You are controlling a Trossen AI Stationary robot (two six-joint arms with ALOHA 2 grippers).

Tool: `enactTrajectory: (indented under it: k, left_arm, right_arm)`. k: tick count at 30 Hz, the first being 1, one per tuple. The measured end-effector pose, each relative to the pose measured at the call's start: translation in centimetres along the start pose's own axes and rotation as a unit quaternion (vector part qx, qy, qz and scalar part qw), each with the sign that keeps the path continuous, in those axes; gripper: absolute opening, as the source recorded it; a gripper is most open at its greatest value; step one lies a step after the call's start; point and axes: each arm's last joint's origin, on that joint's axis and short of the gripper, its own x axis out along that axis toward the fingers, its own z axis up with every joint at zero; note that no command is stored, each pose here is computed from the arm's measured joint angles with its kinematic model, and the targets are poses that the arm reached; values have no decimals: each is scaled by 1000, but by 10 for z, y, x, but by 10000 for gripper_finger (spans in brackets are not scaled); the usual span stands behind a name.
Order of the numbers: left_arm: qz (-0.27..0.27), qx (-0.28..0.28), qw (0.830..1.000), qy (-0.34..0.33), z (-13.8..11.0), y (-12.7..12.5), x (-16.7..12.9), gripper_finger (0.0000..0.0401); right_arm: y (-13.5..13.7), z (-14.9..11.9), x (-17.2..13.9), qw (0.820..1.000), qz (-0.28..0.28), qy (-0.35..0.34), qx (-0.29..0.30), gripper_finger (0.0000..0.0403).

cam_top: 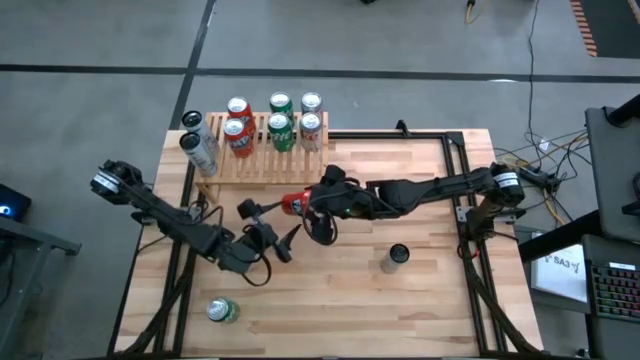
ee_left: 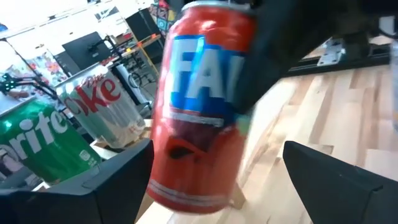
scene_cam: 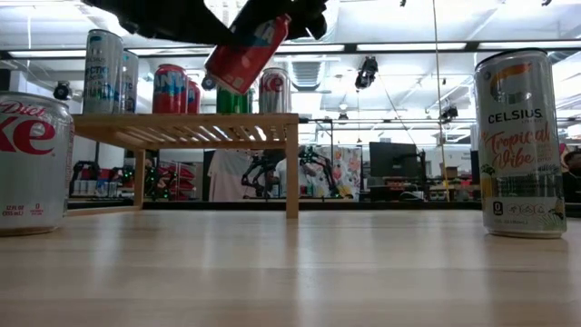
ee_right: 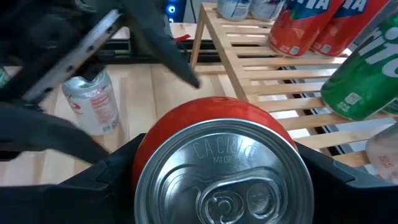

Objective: Place canned beverage on shelf
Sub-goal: Put the orange soda can on the shelf aligned with the other orange soda can

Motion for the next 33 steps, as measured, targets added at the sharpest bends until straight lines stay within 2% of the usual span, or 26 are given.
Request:
enactTrajectory:
  k: [16,24,30,33]
  left_arm:
    - [2,10,1000,26,-15,-3,29,340]
    - [17,13,999,28,-15,-7,32,273]
    - [20,4,999,25,-13,-6,30,273]
    - [28,-11,999,21,-12,-6,27,273]
  right_arm:
    - [3,-3,1,1000,3,8,-1,282]
    - [3,-3,2,1000,4,11,-4,282]
    - [3,-3,1,1000,7,8,-3,282]
    - [3,-1,1,1000,7,-2,0,321]
